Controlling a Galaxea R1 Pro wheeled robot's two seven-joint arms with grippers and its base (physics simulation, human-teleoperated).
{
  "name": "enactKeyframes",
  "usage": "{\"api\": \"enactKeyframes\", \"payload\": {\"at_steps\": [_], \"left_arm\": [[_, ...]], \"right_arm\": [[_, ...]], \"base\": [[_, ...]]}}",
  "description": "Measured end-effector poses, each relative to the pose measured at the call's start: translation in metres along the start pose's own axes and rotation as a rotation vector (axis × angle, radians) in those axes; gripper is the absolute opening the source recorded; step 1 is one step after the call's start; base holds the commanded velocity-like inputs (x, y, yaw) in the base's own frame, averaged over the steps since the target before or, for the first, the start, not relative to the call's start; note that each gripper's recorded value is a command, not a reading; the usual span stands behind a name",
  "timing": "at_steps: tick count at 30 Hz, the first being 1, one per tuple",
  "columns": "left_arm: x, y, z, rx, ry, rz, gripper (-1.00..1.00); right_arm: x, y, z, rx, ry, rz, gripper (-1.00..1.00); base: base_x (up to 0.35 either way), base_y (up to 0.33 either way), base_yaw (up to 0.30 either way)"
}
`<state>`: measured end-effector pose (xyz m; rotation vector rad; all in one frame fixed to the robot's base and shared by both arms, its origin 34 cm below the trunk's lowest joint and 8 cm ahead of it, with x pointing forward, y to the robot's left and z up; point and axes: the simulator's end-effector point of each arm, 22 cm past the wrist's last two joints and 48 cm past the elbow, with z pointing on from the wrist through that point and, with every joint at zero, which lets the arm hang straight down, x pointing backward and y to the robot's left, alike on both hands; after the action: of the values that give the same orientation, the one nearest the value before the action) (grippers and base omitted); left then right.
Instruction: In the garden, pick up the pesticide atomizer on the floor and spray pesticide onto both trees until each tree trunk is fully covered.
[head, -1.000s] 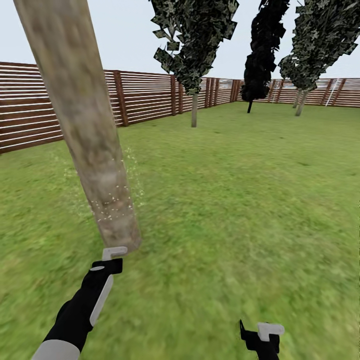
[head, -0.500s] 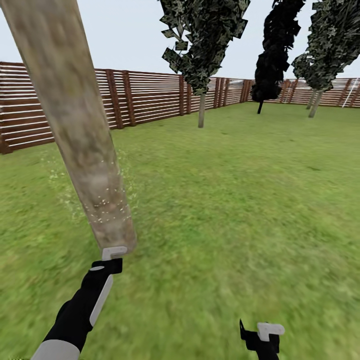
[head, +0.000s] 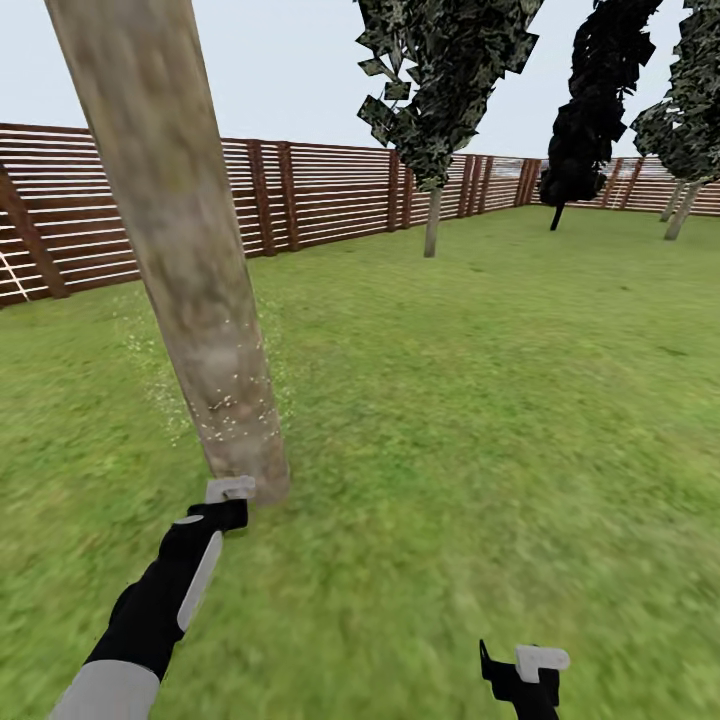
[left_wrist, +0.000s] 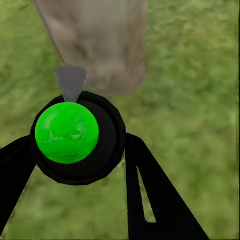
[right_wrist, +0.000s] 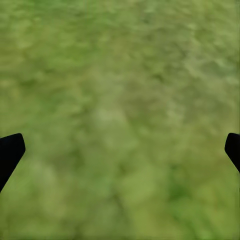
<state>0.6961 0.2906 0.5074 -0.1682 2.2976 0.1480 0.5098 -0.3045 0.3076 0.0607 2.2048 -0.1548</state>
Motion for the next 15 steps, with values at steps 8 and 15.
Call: {"api": "enactKeyframes", "payload": {"at_steps": [8,15], "left_arm": [[-0.073,-0.01,-0.012,0.01,-0.066,0.001,-1.0],[-0.126,-0.009,-0.034,0.005,-0.066,0.011,-1.0]], "right_arm": [[0.0,0.0,0.0,0.0,0.0,0.0,1.0],[0.0,0.0,0.0,0.0,0.001,0.0,1.0]], "base": [[-0.053,0.0,0.123],[-0.026,0.0,0.221]]}}
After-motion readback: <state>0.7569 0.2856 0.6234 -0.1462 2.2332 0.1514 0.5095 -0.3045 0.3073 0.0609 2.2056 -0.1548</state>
